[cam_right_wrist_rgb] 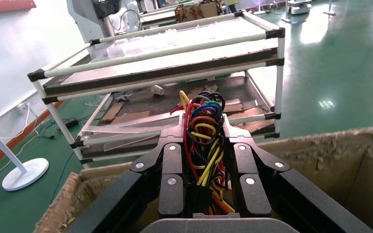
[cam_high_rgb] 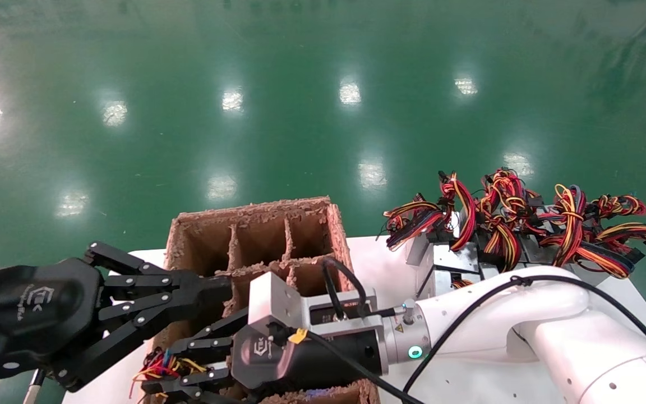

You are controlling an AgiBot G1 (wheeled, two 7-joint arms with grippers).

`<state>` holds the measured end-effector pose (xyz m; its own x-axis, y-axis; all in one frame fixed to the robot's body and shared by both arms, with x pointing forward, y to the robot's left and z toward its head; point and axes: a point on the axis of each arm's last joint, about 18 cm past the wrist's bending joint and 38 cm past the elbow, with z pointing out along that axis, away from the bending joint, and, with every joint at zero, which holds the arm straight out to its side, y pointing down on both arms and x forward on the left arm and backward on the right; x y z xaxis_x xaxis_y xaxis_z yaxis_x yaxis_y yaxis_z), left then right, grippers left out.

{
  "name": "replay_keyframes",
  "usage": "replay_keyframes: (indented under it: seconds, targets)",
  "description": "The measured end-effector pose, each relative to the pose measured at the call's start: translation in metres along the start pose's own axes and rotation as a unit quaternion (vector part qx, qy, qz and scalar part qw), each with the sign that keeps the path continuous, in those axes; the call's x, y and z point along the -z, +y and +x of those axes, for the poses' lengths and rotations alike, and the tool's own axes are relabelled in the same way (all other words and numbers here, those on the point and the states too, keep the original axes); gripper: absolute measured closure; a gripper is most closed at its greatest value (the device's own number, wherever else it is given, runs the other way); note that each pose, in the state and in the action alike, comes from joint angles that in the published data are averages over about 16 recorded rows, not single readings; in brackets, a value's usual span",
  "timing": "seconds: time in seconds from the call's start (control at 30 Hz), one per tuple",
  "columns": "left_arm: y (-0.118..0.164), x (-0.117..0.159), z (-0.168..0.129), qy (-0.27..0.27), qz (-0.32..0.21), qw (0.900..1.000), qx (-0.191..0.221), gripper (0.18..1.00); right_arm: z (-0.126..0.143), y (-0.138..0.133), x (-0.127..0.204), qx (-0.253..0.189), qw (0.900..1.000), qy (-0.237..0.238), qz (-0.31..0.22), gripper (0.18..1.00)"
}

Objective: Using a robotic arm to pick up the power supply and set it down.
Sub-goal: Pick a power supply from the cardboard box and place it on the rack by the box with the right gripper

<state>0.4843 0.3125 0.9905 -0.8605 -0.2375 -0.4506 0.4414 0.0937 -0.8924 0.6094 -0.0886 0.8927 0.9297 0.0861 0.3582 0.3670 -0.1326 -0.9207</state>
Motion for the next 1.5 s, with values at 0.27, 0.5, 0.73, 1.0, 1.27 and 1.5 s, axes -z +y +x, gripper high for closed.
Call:
replay_keyframes:
  seconds: [0.27,0.5,0.73,1.0,1.27,1.5]
  targets:
    - [0.000,0.000,0.000,0.000,0.000,1.0000,0.000,0.993,0.001,-0.012,-0.004,0.011,1.000,-0.007,0.001,0.872]
    - [0.000,0.000,0.000,0.000,0.000,1.0000,0.000,0.993,0.002,-0.022,-0.008,0.019,1.000,-0.012,0.000,0.873]
    - [0.000,0.000,0.000,0.000,0.000,1.0000,0.000,0.993,0.001,-0.030,-0.010,0.025,1.000,-0.017,0.000,0.874]
    - [0.000,0.000,0.000,0.000,0.000,1.0000,0.000,0.993,-0.005,-0.038,-0.007,0.030,0.999,-0.027,0.004,0.875]
    - [0.000,0.000,0.000,0.000,0.000,1.0000,0.000,0.993,-0.018,-0.044,0.000,0.033,0.999,-0.038,0.010,0.876]
    - [0.000,0.000,0.000,0.000,0.000,1.0000,0.000,0.993,-0.028,-0.052,0.009,0.035,0.999,-0.034,0.018,0.877]
